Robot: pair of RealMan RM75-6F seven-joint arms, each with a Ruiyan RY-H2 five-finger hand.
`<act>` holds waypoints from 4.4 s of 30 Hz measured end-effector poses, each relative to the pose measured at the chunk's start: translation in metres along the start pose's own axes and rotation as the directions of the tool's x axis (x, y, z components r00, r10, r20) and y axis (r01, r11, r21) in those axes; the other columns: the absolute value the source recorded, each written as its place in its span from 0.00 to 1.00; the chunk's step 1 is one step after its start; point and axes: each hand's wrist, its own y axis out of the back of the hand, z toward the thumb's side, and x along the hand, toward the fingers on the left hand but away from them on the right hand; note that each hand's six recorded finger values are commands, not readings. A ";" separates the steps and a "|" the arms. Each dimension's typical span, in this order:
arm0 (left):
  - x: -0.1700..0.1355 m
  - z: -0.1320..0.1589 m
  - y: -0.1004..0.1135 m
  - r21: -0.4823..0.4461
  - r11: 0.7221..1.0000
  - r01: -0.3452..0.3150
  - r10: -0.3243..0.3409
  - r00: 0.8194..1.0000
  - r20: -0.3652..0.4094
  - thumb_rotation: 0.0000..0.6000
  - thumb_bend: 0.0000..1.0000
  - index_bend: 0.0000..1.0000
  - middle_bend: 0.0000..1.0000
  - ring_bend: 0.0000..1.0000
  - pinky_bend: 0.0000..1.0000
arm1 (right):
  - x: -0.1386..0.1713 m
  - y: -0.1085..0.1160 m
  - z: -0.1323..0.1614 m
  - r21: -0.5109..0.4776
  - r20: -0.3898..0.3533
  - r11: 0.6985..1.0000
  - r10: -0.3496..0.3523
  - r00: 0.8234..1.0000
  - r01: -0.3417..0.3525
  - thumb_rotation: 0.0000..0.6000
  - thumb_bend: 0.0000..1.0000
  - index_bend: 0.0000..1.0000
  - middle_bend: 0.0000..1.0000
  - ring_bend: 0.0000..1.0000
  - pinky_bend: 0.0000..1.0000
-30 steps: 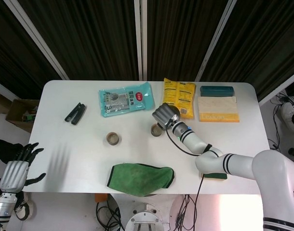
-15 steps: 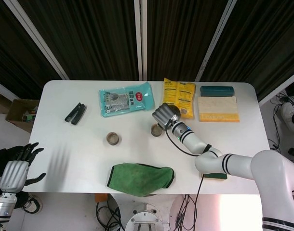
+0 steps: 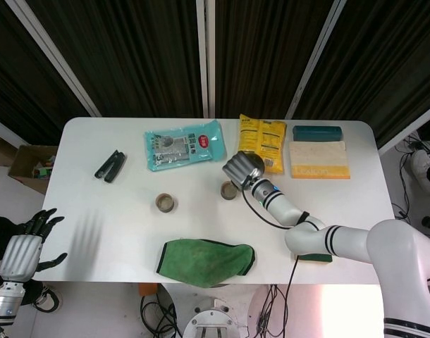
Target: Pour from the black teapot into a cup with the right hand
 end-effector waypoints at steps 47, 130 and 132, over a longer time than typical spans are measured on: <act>0.001 0.002 -0.001 0.002 1.000 0.005 -0.005 1.000 0.003 1.00 0.13 0.21 0.09 0.07 0.23 | 0.025 0.001 -0.030 -0.398 0.027 0.910 -0.117 0.993 0.118 1.00 0.52 1.00 1.00 0.97 0.55; 0.005 0.013 -0.004 0.021 0.999 0.025 -0.025 0.999 0.022 1.00 0.13 0.22 0.09 0.07 0.23 | 0.119 -0.157 -0.085 -0.595 0.247 0.781 -0.045 0.968 0.189 0.63 0.00 0.43 0.50 0.35 0.09; 0.005 0.013 -0.004 0.021 0.999 0.024 -0.025 0.999 0.023 1.00 0.13 0.22 0.09 0.07 0.23 | 0.120 -0.156 -0.086 -0.574 0.248 0.797 -0.051 0.967 0.190 0.63 0.00 0.27 0.36 0.20 0.04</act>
